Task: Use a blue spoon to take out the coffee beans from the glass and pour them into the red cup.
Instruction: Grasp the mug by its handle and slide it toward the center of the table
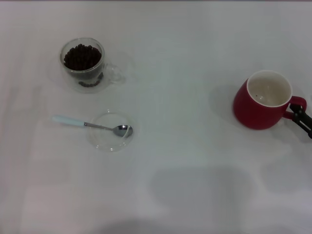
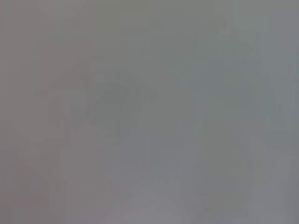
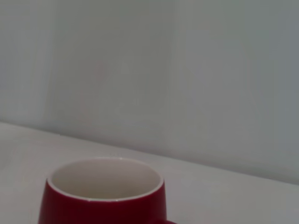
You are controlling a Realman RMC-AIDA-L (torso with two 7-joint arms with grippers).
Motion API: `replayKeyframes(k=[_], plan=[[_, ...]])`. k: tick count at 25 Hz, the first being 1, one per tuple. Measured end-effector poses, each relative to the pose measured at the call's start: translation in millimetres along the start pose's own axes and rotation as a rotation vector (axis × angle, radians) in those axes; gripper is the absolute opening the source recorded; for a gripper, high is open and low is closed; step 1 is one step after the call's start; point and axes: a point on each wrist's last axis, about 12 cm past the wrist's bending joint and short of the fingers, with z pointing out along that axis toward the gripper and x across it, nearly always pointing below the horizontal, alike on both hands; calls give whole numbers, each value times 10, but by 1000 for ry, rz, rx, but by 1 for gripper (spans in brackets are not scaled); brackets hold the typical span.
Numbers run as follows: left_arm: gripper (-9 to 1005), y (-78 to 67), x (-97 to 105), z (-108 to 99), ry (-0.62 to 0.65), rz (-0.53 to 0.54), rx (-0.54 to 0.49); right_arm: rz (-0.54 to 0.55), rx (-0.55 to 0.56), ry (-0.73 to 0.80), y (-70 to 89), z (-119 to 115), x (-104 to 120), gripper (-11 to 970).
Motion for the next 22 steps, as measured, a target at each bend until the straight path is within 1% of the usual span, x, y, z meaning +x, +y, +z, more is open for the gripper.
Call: replayKeyframes(k=[7, 13, 18, 22], plan=[[541, 17, -4, 8, 1, 7, -4, -12, -4, 30, 1, 96, 8, 866], [541, 27, -4, 10, 2, 8, -7, -14, -11, 29, 9, 104, 5, 693], [541, 39, -11, 19, -1, 24, -13, -14, -10, 29, 8, 108, 3, 464], [541, 34, -11, 22, -3, 29, -18, -15, -10, 30, 3, 99, 6, 406]])
